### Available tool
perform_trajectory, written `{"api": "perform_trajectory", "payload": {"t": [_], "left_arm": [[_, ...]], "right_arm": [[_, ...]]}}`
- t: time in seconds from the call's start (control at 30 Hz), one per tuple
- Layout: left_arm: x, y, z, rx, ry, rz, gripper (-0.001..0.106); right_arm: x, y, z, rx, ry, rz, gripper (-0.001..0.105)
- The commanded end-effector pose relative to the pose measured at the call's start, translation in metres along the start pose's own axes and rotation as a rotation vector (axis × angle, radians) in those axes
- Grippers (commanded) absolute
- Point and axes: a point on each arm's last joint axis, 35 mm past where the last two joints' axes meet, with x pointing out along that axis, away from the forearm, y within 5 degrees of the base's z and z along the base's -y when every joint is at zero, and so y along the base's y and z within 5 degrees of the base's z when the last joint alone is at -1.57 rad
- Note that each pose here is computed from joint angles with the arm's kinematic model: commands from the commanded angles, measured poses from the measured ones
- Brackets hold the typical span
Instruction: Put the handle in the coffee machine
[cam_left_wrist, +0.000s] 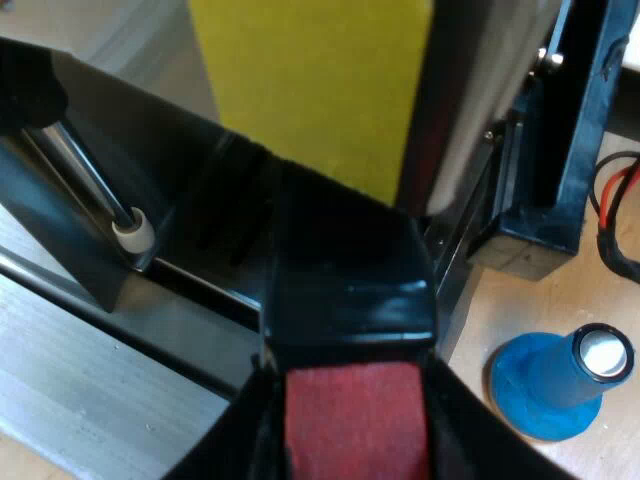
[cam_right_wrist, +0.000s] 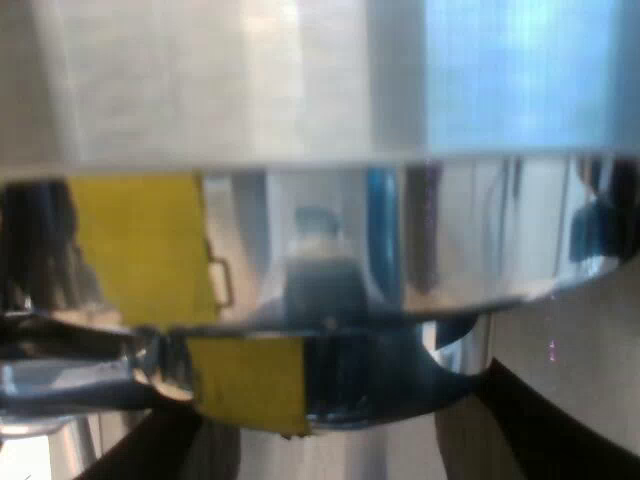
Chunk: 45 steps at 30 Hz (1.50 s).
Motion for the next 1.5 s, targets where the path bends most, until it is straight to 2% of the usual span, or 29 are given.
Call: {"api": "perform_trajectory", "payload": {"t": [0.03, 0.13, 0.17, 0.23, 0.27, 0.3, 0.33, 0.37, 0.5, 0.53, 0.6, 1.03, 1.2, 1.23, 1.33, 1.4, 1.47, 1.5], "left_arm": [[-0.014, -0.003, 0.021, 0.069, -0.119, -0.004, 0.0], [-0.014, -0.003, 0.021, 0.069, -0.119, -0.004, 0.002], [-0.014, -0.003, 0.021, 0.069, -0.119, -0.004, 0.006], [-0.014, -0.003, 0.021, 0.069, -0.119, -0.004, 0.019], [-0.014, -0.003, 0.021, 0.069, -0.119, -0.004, 0.03], [-0.014, -0.003, 0.021, 0.069, -0.119, -0.004, 0.032], [-0.014, -0.003, 0.021, 0.069, -0.119, -0.004, 0.048], [-0.014, -0.003, 0.021, 0.069, -0.119, -0.004, 0.053], [-0.014, -0.003, 0.021, 0.069, -0.119, -0.004, 0.059], [-0.014, -0.003, 0.021, 0.069, -0.119, -0.004, 0.064], [-0.014, -0.003, 0.021, 0.069, -0.119, -0.004, 0.067], [-0.014, -0.003, 0.02, 0.064, -0.116, -0.005, 0.067], [-0.03, -0.001, 0.013, 0.025, -0.135, 0.023, 0.067], [-0.043, 0.003, 0.01, 0.011, -0.173, 0.05, 0.067], [-0.053, 0.007, 0.005, -0.007, -0.194, 0.078, 0.067], [-0.059, 0.011, 0.001, -0.027, -0.206, 0.099, 0.064], [-0.062, 0.013, -0.001, -0.031, -0.21, 0.111, 0.053], [-0.062, 0.013, 0.0, -0.029, -0.211, 0.113, 0.052]], "right_arm": [[0.005, -0.006, 0.013, 0.051, -0.063, -0.029, 0.047], [0.005, -0.006, 0.013, 0.051, -0.063, -0.029, 0.047], [0.005, -0.006, 0.013, 0.051, -0.063, -0.029, 0.047], [0.005, -0.006, 0.013, 0.051, -0.063, -0.029, 0.047], [0.005, -0.006, 0.013, 0.051, -0.063, -0.029, 0.047], [0.005, -0.006, 0.013, 0.051, -0.063, -0.029, 0.047], [0.005, -0.006, 0.013, 0.051, -0.063, -0.029, 0.047], [0.005, -0.006, 0.013, 0.051, -0.063, -0.029, 0.047], [0.005, -0.006, 0.013, 0.051, -0.063, -0.029, 0.047], [0.005, -0.006, 0.013, 0.051, -0.063, -0.029, 0.047], [0.005, -0.006, 0.013, 0.051, -0.063, -0.029, 0.047], [0.005, -0.006, 0.013, 0.051, -0.063, -0.03, 0.047], [0.005, -0.006, 0.013, 0.051, -0.063, -0.03, 0.047], [0.005, -0.006, 0.013, 0.051, -0.063, -0.03, 0.047], [0.005, -0.006, 0.013, 0.051, -0.063, -0.03, 0.047], [0.005, -0.006, 0.013, 0.051, -0.063, -0.03, 0.047], [0.005, -0.006, 0.013, 0.051, -0.063, -0.03, 0.047], [0.005, -0.006, 0.013, 0.051, -0.063, -0.03, 0.047]]}}
